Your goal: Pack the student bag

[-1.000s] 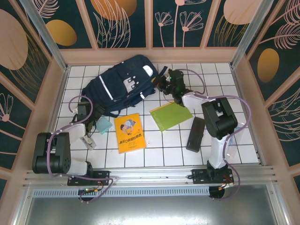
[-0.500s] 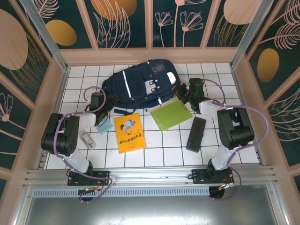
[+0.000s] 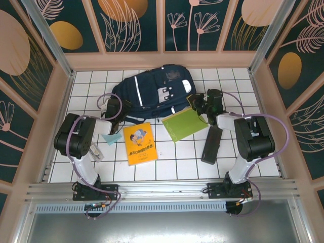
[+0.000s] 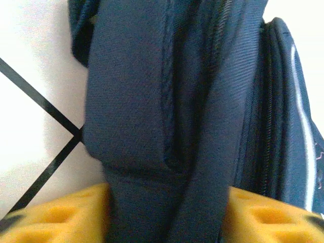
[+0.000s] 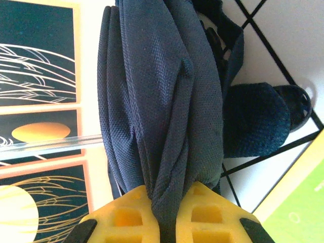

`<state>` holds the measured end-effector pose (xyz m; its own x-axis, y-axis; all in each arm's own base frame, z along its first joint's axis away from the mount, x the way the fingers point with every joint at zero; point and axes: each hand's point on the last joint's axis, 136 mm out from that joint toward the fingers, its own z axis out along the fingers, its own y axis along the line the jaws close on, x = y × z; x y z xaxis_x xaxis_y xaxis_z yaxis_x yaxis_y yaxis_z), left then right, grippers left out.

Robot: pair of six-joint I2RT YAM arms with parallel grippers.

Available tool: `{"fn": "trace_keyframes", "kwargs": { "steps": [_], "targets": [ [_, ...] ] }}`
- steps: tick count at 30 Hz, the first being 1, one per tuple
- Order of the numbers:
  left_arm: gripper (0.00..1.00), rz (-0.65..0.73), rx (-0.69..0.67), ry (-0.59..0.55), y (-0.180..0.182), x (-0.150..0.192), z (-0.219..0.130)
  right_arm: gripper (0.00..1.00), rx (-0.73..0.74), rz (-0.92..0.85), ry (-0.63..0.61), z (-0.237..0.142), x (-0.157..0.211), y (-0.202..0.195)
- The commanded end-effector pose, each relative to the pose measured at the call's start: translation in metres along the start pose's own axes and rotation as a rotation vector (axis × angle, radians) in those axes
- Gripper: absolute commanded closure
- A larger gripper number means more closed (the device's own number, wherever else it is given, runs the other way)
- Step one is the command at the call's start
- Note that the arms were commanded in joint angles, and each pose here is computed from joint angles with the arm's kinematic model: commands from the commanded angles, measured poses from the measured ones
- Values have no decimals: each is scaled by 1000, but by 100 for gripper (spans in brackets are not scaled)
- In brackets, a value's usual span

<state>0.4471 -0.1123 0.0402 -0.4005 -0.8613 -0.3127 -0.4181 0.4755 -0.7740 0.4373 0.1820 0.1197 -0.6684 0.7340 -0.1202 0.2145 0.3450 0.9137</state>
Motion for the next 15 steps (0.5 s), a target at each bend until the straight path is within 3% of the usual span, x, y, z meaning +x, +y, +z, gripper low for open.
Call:
{"fn": "trace_keyframes", "kwargs": {
  "steps": [1, 3, 5, 6, 8, 10, 15],
  "targets": [
    [78, -48, 179, 66, -52, 15, 2, 100, -162, -22, 89, -9, 18, 48],
    [100, -63, 210, 92, -63, 17, -3, 100, -124, -24, 82, -6, 15, 38],
    [100, -103, 230, 110, -72, 18, -9, 91, -85, -17, 76, -2, 15, 28],
    [100, -131, 242, 117, -78, 19, -14, 80, -73, -12, 79, -1, 16, 22],
    [100, -171, 269, 121, -93, 20, -22, 48, -54, 2, 88, 3, 22, 14],
    [100, -202, 279, 125, -107, 23, -29, 33, -40, 6, 101, 8, 32, 7],
    [100, -320, 326, 166, -129, 36, -39, 26, -18, 11, 141, 25, 59, -7]
  ]
}}
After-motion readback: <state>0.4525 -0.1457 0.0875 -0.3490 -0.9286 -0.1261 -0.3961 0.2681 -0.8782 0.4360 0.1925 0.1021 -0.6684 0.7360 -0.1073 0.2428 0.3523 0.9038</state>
